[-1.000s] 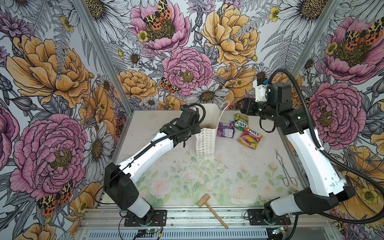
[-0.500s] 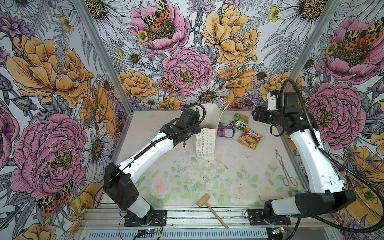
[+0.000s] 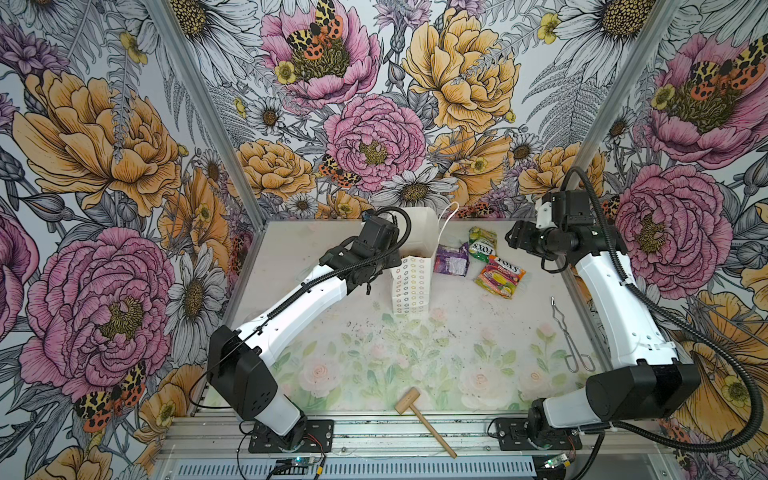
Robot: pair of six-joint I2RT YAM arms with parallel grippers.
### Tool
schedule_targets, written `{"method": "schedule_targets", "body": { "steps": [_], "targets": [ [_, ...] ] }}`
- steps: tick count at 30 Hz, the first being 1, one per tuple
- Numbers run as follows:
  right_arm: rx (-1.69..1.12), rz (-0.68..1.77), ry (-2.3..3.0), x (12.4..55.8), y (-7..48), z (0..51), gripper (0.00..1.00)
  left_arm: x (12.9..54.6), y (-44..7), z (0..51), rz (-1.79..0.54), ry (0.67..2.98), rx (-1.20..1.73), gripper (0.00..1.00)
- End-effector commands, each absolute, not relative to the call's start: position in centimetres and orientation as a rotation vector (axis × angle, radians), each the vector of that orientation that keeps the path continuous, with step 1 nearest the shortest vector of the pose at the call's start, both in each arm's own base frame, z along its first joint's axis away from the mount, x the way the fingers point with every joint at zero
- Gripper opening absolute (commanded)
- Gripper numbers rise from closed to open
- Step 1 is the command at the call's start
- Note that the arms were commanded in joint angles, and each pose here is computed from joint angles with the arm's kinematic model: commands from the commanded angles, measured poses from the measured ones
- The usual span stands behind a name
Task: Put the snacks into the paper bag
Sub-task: 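Lower the right gripper over the orange FOX'S Fruits packet and grasp it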
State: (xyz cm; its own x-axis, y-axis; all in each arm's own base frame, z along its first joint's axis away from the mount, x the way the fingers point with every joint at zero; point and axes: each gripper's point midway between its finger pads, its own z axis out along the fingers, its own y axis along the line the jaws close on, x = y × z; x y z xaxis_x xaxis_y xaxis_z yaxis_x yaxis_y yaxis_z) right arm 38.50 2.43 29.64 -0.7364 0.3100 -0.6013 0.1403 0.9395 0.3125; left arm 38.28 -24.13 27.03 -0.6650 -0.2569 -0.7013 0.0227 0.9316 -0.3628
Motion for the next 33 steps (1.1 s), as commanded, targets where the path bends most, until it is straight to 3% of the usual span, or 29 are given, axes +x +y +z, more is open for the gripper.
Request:
{"method": "schedule_targets", "body": {
  "steps": [1, 14, 20, 33],
  "targets": [
    [0.337, 0.331, 2.43, 38.9, 2.2, 28.3, 0.74, 38.1, -24.7, 27.6, -0.47, 2.245, -0.159, 0.0],
    [0.465, 0.28, 2.58, 40.1, 1.0, 21.1, 0.78, 38.3, -24.7, 27.5, -0.466, 2.248, -0.163, 0.0],
    [0.558, 0.255, 2.638, 41.4, 0.2, 17.8, 0.88, 38.4, -24.9, 27.5, -0.471, 2.25, -0.16, 0.0],
    [0.706, 0.224, 2.732, 43.2, -0.7, 11.6, 0.94, 38.4, -24.9, 27.3, -0.469, 2.253, -0.162, 0.0]
  ]
}}
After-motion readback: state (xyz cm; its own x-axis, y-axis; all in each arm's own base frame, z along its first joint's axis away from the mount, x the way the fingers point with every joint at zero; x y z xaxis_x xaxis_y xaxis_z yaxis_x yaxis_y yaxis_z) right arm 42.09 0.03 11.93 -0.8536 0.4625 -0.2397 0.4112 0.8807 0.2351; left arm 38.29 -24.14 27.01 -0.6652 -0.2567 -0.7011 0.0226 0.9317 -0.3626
